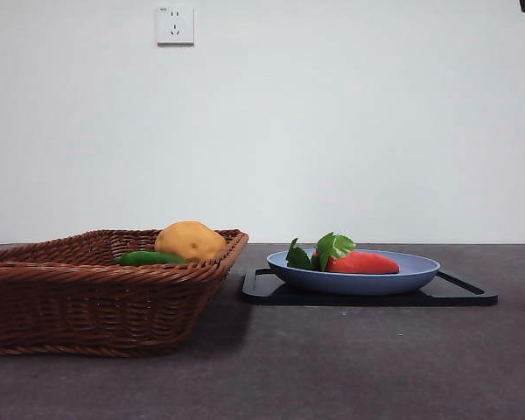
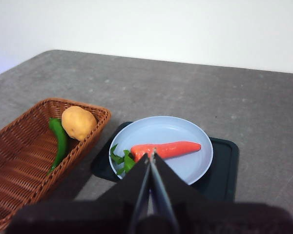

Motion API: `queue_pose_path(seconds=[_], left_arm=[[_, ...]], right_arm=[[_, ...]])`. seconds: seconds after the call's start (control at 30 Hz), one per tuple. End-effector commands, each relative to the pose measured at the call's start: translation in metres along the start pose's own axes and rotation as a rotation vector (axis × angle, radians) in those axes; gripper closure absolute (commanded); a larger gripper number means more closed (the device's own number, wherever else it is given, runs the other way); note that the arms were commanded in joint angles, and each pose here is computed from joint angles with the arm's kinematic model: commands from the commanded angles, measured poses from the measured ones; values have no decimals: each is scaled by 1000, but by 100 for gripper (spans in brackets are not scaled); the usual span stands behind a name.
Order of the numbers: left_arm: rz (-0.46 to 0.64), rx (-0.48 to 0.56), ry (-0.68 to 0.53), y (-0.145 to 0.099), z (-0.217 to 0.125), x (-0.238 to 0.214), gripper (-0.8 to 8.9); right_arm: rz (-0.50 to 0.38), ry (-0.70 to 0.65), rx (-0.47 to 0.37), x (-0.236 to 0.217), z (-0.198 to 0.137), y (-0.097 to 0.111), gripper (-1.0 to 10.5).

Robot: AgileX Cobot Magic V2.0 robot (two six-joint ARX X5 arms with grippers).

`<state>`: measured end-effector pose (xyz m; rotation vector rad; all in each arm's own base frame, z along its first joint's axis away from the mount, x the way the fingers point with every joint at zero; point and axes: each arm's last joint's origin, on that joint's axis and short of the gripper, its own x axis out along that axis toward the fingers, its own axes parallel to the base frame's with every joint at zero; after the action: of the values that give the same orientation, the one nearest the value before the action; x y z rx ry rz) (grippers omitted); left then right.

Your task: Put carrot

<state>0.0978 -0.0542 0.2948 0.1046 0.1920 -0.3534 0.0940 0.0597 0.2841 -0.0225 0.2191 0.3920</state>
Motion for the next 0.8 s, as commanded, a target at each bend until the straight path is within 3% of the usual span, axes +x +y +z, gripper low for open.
queue_pose_path(seconds=[0.03,0.17,0.43,0.53,0.8], left_arm=[[-5,-2,-1,-1,2,2,805],[-6,1,11,-2,2,4,805],[-4,1,-7,0,2,-1,805],[49,36,-35,8,1,-13,805],[310,-47,-84,30,-19,-34,805]], right_arm=[[2,-23,11,-2,4,1,936],[-39,-27,12,-2,4,-1,936],[-39,-27,12,-2,4,-1,936],[-39,-27,11,-2,4,-1,936],[-39,-26,11,-2,4,-1,936]])
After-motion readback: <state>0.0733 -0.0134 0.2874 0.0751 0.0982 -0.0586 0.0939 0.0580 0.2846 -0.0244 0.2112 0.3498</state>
